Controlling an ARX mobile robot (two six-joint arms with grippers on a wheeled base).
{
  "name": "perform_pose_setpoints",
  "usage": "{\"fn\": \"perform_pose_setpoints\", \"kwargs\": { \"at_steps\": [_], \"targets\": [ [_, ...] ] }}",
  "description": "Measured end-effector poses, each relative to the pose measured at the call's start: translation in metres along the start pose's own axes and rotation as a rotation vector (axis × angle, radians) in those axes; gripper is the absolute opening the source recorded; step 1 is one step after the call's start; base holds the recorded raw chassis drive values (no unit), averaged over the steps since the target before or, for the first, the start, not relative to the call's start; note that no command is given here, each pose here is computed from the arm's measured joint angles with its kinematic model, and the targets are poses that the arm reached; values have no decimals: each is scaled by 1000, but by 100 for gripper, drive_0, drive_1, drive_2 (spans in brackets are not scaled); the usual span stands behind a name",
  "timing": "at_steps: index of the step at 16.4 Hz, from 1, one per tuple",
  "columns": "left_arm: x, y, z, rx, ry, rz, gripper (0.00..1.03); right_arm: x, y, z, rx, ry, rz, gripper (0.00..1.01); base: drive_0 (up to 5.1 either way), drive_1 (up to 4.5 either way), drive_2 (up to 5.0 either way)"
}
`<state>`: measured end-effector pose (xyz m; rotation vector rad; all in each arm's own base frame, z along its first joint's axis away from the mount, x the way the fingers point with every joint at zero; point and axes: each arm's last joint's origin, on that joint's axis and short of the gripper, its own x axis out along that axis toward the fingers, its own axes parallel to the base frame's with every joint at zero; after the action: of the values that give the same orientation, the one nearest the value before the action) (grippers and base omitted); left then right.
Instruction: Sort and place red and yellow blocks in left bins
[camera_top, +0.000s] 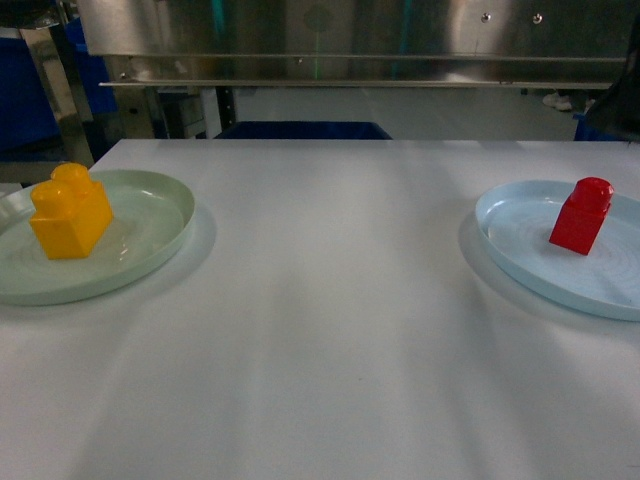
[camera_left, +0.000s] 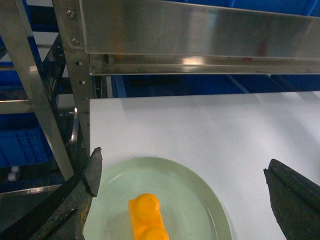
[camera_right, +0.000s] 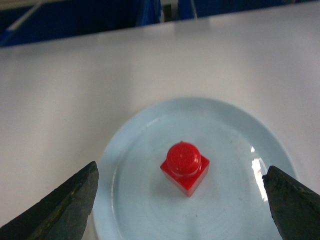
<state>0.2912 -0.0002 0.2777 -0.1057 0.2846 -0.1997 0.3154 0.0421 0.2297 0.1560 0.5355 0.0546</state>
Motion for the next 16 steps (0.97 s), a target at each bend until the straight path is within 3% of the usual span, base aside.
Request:
{"fn": "perform_pose_setpoints", "kwargs": {
  "at_steps": [2, 4, 9, 11, 14, 16],
  "targets": [
    [0, 0, 0, 0, -2, 0, 98, 44, -13, -31, -16, 96, -96, 98, 0, 0, 0],
    [0, 0, 0, 0, -1, 0, 98, 54, -16, -41, -34, 129, -124, 98, 0, 0, 0],
    [0, 0, 0, 1, -3, 0, 98, 56, -14, -38, -47, 117, -128, 98, 0, 0, 0],
    [0, 0, 0, 0, -2, 0, 98, 61, -8, -31, -53, 103, -119, 98, 0, 0, 0],
    [0, 0, 0, 0, -2, 0, 98, 75, 2, -37, -86, 137, -106, 98, 0, 0, 0],
    [0, 0, 0, 0, -2, 2, 98, 79, 6, -35, -90, 134, -94, 98, 0, 0, 0]
  ]
}}
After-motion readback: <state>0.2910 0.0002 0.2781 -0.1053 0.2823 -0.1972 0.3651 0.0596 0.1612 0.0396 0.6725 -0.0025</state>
